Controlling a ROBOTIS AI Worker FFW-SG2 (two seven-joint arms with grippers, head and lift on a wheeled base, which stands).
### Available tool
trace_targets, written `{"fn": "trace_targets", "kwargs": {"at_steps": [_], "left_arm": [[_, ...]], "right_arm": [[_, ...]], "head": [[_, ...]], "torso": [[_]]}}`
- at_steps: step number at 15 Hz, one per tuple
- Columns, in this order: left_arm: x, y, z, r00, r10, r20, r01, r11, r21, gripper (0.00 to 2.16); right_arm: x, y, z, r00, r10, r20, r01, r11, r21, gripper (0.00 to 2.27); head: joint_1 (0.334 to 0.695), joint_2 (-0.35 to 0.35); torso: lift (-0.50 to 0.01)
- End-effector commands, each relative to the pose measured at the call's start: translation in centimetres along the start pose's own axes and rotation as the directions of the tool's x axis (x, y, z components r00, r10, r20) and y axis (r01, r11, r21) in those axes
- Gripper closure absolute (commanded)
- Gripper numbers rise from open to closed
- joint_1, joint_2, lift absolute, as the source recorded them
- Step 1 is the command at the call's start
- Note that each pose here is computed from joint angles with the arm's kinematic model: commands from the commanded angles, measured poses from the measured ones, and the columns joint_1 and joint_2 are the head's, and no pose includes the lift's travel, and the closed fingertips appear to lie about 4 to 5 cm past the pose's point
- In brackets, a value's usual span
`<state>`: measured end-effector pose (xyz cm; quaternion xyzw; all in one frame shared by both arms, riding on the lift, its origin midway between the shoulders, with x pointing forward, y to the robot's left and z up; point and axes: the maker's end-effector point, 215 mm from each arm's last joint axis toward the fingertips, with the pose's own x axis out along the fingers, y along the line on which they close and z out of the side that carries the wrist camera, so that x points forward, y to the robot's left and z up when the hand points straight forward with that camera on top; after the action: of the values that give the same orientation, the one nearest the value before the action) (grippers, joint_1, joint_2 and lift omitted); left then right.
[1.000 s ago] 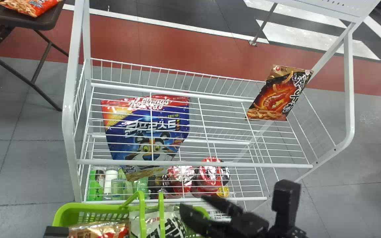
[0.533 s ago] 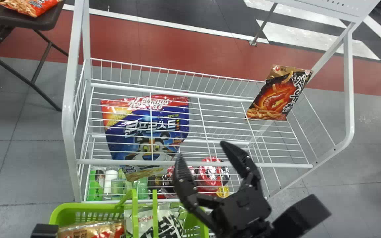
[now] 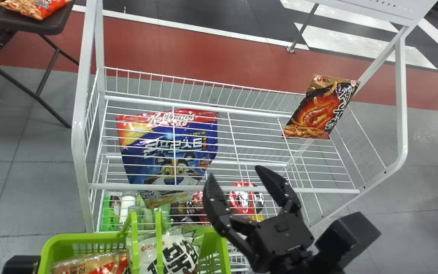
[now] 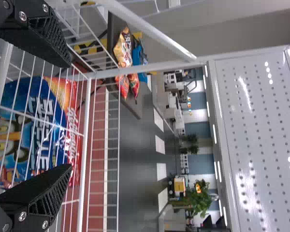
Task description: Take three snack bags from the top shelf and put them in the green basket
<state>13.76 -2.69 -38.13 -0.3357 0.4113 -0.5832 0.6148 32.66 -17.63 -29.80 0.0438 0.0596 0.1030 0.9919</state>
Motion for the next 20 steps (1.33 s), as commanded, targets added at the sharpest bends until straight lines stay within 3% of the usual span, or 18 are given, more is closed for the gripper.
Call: {"fn": "trace_targets", "kwargs": {"at_steps": [1,20], "left_arm": [[0.9,-0.4,-0.4,1.000,-0.008,-0.013,0.008,1.000,0.001,1.49],[1.1,-0.4,-0.6,1.000,0.002,-0.020,-0.002,1.000,0.005,1.49]], "right_arm": [[-0.3,-2.8,-0.1,0.999,-0.034,-0.005,0.034,0.999,0.017,0.08],[-0.5,-4.5,0.5,0.999,-0.047,0.011,0.047,0.999,0.026,0.08]], "head": [[0.695,-0.350],[0.695,-0.350]], "torso": [[-0.031],[-0.031]]}}
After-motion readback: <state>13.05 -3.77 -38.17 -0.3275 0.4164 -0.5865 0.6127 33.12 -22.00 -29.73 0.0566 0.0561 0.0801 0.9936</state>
